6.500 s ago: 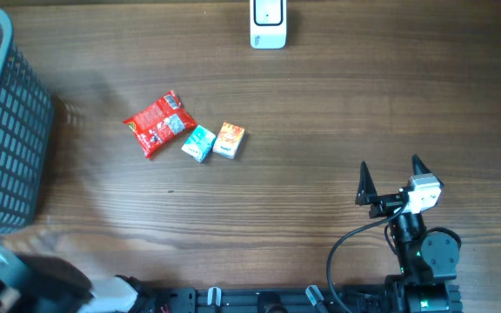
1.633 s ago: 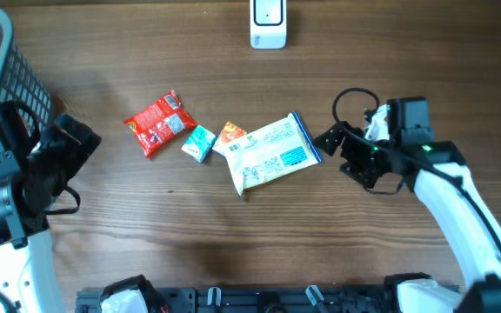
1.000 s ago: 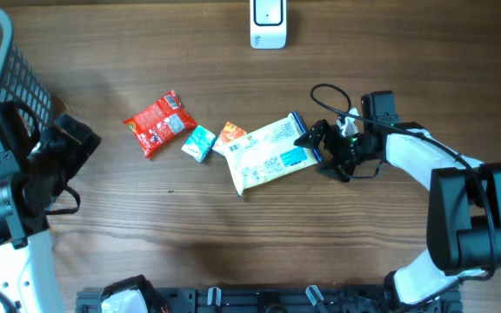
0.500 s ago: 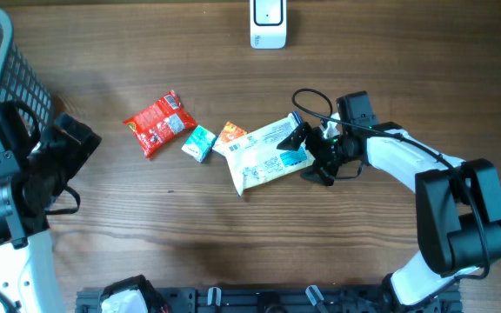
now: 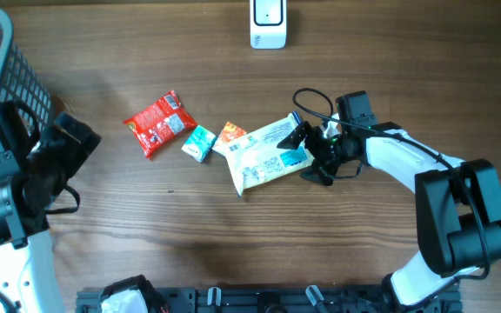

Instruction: Scan the item barcode

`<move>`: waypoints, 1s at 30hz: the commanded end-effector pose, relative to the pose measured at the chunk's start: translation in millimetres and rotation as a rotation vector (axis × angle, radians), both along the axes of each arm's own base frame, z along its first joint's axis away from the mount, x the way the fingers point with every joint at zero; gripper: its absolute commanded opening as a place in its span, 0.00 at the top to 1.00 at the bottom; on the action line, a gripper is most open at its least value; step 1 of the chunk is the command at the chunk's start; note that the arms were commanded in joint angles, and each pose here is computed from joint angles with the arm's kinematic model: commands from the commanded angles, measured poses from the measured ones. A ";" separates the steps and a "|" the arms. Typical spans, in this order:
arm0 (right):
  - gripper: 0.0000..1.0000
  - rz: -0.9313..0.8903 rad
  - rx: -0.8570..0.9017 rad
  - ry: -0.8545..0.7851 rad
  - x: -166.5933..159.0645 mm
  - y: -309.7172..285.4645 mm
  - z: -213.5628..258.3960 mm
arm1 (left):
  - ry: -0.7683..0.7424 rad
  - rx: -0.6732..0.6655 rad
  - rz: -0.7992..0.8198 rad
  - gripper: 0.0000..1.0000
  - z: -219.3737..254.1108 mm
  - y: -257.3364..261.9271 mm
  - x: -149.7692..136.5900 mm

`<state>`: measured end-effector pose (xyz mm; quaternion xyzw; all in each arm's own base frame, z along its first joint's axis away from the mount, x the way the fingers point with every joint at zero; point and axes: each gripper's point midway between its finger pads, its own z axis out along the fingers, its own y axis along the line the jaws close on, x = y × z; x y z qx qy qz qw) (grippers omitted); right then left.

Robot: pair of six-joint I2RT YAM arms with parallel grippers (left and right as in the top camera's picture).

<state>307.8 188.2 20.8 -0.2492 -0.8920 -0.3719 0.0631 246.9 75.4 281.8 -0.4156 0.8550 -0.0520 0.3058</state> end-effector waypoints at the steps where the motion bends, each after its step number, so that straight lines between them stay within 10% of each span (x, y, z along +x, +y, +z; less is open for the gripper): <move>1: 0.00 -0.021 -0.177 -0.007 -0.7 -21.7 -38.4 | -0.063 0.018 0.000 0.00 11.6 4.0 9.9; 10: 0.00 -0.034 -0.213 -0.024 3.6 -27.0 -41.3 | -0.155 -0.272 -0.393 0.00 15.8 -80.6 46.8; 30: 0.00 -0.030 -0.215 -0.019 2.1 -27.4 -41.7 | 0.353 -0.536 -0.743 0.00 -184.6 -204.0 123.9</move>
